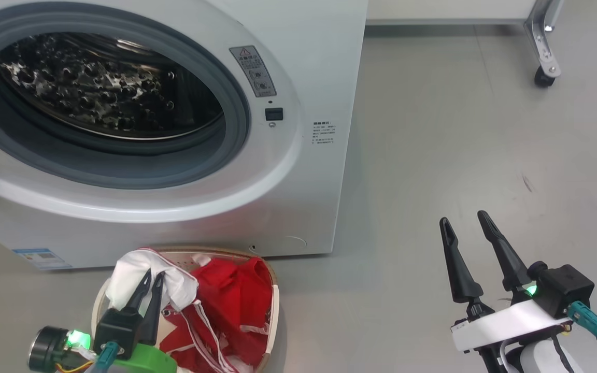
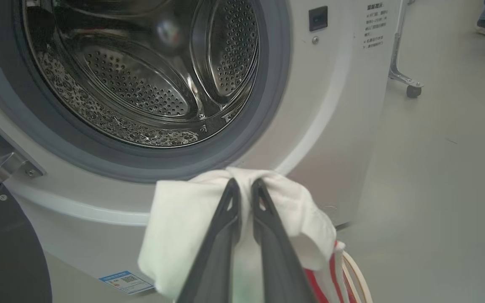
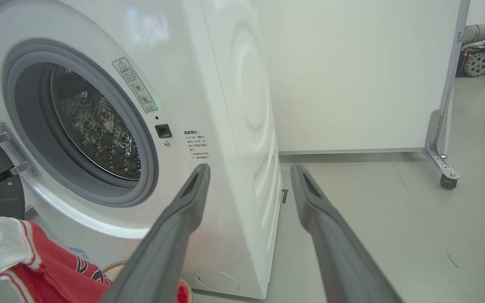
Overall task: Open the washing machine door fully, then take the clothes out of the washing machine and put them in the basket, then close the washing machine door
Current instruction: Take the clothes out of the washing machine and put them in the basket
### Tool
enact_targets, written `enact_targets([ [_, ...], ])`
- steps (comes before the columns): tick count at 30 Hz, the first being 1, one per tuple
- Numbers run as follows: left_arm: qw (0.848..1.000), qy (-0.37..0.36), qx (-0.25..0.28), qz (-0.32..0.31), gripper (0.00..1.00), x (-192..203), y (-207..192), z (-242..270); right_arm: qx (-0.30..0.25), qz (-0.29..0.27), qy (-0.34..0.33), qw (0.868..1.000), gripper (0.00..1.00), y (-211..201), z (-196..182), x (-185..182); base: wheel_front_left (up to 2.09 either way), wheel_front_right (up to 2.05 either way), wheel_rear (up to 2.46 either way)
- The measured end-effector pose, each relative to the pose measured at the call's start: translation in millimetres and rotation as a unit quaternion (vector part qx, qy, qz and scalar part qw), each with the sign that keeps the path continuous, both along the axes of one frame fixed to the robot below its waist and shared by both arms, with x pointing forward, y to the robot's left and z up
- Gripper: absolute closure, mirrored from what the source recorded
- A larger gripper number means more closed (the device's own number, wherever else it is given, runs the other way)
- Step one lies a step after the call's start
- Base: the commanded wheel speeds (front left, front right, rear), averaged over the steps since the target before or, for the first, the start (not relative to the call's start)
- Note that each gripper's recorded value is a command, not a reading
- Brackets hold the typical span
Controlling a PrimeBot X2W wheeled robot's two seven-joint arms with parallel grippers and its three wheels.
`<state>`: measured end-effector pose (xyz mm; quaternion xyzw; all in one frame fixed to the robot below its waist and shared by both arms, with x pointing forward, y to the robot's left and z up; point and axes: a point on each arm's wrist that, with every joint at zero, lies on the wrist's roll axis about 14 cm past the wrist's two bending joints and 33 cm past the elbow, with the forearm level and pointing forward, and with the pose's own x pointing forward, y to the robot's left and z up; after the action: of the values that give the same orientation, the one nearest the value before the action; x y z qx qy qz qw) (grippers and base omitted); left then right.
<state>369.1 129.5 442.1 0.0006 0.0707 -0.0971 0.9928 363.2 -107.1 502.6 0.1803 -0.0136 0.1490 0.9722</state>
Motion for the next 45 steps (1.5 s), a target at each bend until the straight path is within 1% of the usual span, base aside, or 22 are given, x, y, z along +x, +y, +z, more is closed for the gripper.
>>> enact_targets([
  [4, 0.999, 0.038, 0.006, -0.008, 1.0, 3.9, -3.2, -22.5, -0.001, -0.001, 0.009, 1.0, 0.0, -1.1, -6.2, 5.4, 0.0, 0.0, 0.0],
  [15, 0.994, 0.106, 0.023, -0.03, 1.0, 31.7, -10.0, -69.9, -0.002, -0.01, 0.022, 1.0, 0.0, -7.5, -18.7, 27.5, 0.0, 0.0, 0.0],
  [25, 0.983, 0.172, 0.026, -0.054, 1.0, 52.7, -22.9, -118.4, -0.012, -0.025, 0.054, 0.998, 0.0, -20.6, -45.0, 41.6, 0.0, 0.0, 0.0],
  [29, 0.977, 0.204, 0.029, -0.058, 1.0, 57.0, -25.2, -140.0, -0.018, -0.027, 0.065, 0.997, 0.0, -23.1, -56.1, 47.6, 0.0, 0.0, 0.0],
  [33, 0.967, 0.245, 0.033, -0.059, 1.0, 54.0, -23.9, -165.2, -0.022, -0.029, 0.076, 0.996, 0.0, -25.9, -66.6, 53.5, 0.0, 0.0, 0.0],
  [37, 0.958, 0.281, 0.042, -0.039, 1.0, 47.7, -11.3, -188.8, -0.023, -0.027, 0.081, 0.996, 0.0, -25.8, -73.8, 61.1, 0.0, 0.0, 0.0],
  [39, 0.951, 0.303, 0.049, -0.028, 1.0, 42.6, -1.6, -200.6, -0.024, -0.027, 0.082, 0.996, 0.0, -25.9, -76.4, 64.4, 0.0, 0.0, 0.0],
  [40, 0.945, 0.32, 0.056, -0.025, 1.0, 36.9, 3.9, -210.4, -0.024, -0.028, 0.084, 0.996, 0.0, -26.6, -79.2, 66.1, 0.0, 0.0, 0.0],
  [43, 0.938, 0.339, 0.067, -0.032, 1.0, 31.3, 4.7, -220.6, -0.027, -0.031, 0.086, 0.995, 0.0, -28.8, -81.6, 68.4, 0.0, 0.0, 0.0],
  [45, 0.936, 0.342, 0.069, -0.036, 1.0, 30.3, 3.6, -222.7, -0.029, -0.033, 0.086, 0.995, 0.0, -30.2, -82.1, 68.9, 0.0, 0.0, 0.0],
])
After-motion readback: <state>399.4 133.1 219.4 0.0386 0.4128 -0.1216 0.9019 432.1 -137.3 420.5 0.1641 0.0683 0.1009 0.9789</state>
